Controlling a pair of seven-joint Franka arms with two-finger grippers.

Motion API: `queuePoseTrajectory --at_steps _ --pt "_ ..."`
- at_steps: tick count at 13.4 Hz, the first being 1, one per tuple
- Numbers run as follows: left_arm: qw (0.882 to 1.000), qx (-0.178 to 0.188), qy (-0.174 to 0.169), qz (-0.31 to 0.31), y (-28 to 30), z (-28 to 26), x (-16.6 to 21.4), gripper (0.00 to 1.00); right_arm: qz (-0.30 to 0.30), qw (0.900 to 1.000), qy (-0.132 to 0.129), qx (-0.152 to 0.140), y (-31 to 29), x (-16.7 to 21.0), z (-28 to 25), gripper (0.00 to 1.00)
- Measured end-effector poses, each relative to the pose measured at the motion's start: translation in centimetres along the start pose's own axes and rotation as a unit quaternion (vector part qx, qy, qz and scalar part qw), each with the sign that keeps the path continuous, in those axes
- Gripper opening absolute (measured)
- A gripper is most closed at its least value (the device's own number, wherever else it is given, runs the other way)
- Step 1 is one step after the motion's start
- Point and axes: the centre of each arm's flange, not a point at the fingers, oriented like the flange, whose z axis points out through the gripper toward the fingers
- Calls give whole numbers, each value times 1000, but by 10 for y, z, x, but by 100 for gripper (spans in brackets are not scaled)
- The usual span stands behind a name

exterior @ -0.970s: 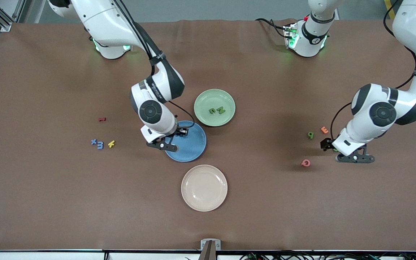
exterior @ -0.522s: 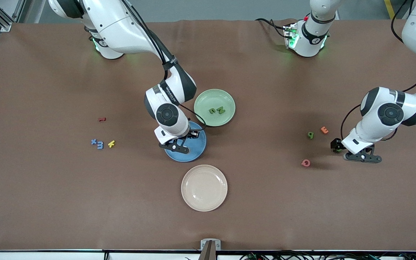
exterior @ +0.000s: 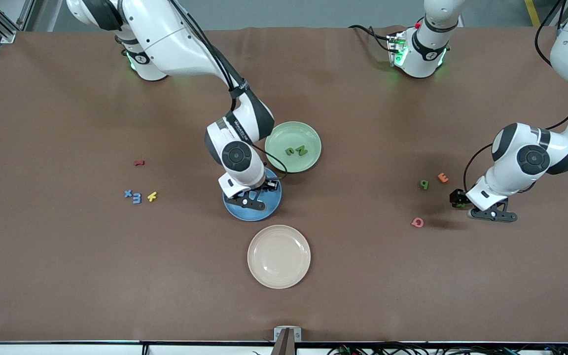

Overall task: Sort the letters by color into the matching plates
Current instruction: 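Release 'c' with the right gripper while the left gripper grasps green B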

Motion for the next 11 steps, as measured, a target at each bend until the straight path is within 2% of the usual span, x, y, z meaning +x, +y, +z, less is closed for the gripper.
queuePoseTrajectory --at_steps 1,2,4,6,7,8,11 --pt "1000 -1 -2 0 1 2 -1 84 -1 1000 0 0 -1 -1 0 37" --pt "1000 -3 -3 1 1 3 -2 83 -1 1000 1 1 -2 -1 -1 43" --pt "1000 -5 -5 0 2 6 -3 79 -2 1000 0 0 -3 0 -6 65" --pt "1000 -6 -6 0 3 7 -4 74 -1 999 -23 -22 2 0 -22 85" --pt "1000 -7 -7 0 3 8 -4 68 -2 999 -35 -33 7 1 -40 96" --pt "1000 -7 -8 0 3 9 -4 67 -4 998 -45 -40 16 4 -63 100" --pt "1000 -7 -7 2 5 6 -3 36 -17 997 -66 -38 70 25 -135 100"
